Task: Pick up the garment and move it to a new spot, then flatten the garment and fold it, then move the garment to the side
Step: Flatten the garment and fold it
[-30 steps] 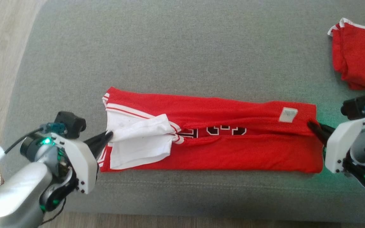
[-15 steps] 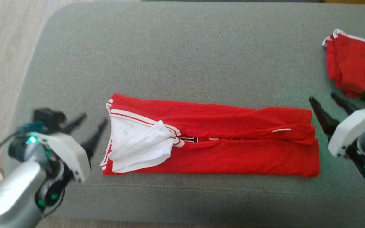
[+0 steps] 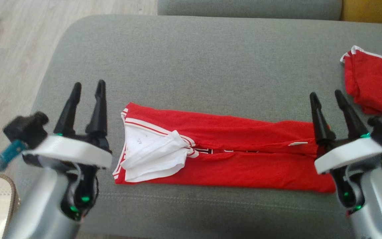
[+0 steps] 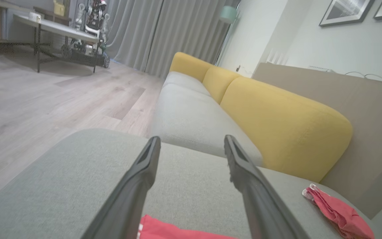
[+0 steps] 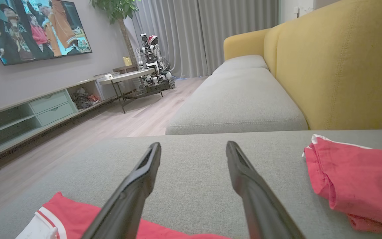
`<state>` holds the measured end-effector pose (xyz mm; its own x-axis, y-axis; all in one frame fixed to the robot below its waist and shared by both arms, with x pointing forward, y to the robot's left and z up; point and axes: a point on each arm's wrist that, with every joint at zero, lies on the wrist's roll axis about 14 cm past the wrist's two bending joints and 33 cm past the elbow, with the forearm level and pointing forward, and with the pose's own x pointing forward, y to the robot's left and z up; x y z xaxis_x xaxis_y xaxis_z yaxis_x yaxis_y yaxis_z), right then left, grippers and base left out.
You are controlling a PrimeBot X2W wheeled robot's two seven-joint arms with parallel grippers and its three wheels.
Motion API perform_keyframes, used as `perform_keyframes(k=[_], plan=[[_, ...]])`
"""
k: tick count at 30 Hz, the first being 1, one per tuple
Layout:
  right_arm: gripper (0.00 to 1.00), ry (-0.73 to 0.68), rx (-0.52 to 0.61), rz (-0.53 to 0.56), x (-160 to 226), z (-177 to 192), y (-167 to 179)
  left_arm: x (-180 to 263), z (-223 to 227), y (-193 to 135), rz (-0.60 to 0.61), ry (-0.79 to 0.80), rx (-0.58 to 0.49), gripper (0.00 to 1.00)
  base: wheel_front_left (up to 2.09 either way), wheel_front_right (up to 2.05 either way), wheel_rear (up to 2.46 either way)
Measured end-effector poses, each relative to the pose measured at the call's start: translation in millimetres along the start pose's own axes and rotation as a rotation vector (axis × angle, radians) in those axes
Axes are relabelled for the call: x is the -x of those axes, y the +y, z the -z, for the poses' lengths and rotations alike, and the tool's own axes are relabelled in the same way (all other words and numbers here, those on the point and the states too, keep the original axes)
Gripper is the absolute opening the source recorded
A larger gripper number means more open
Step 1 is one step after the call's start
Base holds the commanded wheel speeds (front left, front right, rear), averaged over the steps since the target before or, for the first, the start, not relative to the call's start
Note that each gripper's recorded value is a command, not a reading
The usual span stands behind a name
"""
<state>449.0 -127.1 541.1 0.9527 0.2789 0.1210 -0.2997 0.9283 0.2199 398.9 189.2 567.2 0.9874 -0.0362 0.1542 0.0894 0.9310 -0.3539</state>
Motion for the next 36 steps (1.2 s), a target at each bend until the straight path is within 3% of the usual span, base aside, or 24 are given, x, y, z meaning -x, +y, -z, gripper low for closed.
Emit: perform_keyframes(k=[9, 17, 28, 36], plan=[[1.00, 0.009, 0.005, 0.024, 27.1, 23.8, 15.6, 40.3, 20.4, -5.1, -0.058, -0.037, -0.031, 1.00, 0.00, 0.00, 0.00], [1.00, 0.028, 0.024, 0.040, 34.6, 33.2, 15.5, 52.3, 31.7, -6.2, -0.027, -0.009, -0.146, 1.00, 0.00, 0.00, 0.00], [1.00, 0.041, 0.013, 0.064, 36.9, 39.2, 10.2, 49.5, 35.1, -6.5, -0.021, -0.001, -0.138, 1.00, 0.00, 0.00, 0.00], [1.00, 0.185, -0.048, 0.235, 54.0, 80.6, -35.3, 48.7, 40.7, -8.2, -0.023, 0.015, -0.126, 1.00, 0.00, 0.00, 0.00]])
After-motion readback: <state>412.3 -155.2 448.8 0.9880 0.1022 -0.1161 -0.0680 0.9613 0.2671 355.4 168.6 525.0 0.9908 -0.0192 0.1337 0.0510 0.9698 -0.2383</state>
